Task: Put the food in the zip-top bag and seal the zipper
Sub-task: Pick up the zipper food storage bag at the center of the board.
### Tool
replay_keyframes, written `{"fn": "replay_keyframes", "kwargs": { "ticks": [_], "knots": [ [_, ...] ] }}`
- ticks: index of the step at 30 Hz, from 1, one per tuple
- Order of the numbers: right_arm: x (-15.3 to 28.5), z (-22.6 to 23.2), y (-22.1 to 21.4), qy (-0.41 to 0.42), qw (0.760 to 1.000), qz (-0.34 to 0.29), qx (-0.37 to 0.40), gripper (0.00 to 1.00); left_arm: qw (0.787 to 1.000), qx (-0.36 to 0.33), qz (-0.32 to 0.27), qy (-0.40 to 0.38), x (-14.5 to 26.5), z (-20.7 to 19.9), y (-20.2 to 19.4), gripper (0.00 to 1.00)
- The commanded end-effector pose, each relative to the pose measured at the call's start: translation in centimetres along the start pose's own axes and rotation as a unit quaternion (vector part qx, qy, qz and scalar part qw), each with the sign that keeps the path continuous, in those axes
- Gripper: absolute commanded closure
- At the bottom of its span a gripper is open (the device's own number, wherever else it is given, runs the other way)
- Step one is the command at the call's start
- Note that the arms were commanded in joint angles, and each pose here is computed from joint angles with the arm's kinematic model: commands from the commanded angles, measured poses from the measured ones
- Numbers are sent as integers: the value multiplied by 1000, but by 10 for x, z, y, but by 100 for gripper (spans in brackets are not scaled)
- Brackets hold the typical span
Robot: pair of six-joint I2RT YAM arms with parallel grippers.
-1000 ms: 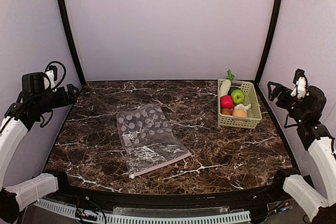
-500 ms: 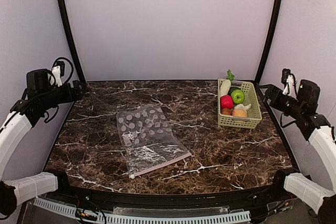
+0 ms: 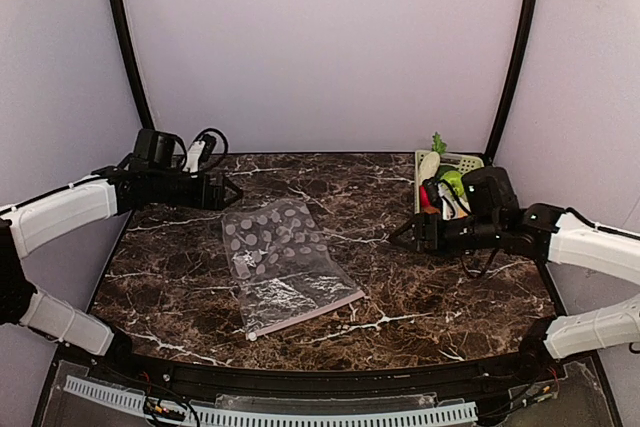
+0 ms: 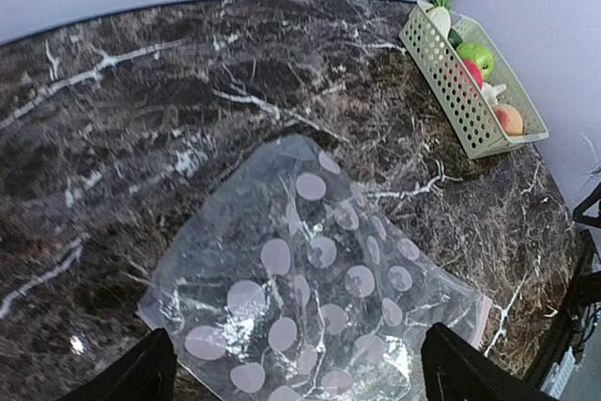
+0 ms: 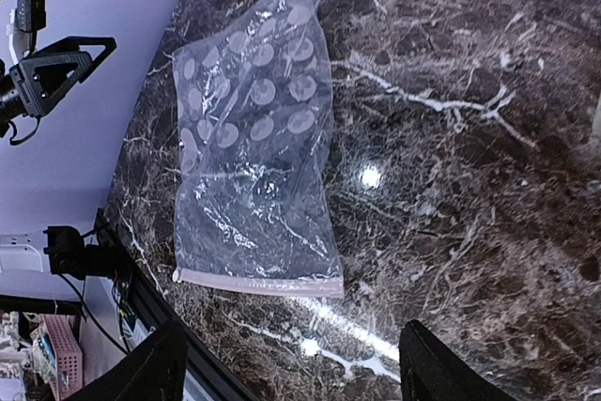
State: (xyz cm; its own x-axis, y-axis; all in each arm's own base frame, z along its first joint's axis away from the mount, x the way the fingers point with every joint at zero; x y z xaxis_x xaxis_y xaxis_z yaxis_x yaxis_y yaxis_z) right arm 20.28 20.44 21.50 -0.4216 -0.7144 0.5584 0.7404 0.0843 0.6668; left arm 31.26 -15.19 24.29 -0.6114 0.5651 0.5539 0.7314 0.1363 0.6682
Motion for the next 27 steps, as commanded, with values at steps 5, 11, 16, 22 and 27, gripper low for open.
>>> {"fn": "replay_keyframes", "kwargs": {
  "ticks": [5, 11, 16, 22, 27],
  "knots": [
    [-47, 25, -16, -2, 998, 65, -17, 27, 987, 129, 86, -31, -12, 11, -100, 10],
    [-47, 29, -5, -10, 998, 54, 4, 27, 980, 184, 72, -26, -5, 10, -147, 13],
    [-46, 29, -6, -10, 998, 55, 4, 28, 972, 212, 98, -19, -2, 3, -171, 20],
    [-42, 29, -4, -11, 999, 46, 6, 28, 965, 231, 126, -7, -5, -7, -199, 28],
    [-37, 29, -3, -13, 999, 34, 9, 27, 960, 246, 132, 14, -6, -3, -217, 32]
  ]
}}
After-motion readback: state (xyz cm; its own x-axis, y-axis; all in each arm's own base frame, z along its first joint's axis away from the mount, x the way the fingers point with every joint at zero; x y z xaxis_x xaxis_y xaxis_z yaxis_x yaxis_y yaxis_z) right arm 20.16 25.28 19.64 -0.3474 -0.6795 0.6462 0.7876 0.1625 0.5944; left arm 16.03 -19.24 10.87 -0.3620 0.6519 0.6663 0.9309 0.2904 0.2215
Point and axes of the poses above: each gripper's point midway between its finger pads, its own x axis back along the fingers, its own z axis along the line the jaws close on, y = z × x, the point moved 6 cm from there along x, back along the fingers, and after that the axes turned 13 degrees about x, right-handed, at the moved point
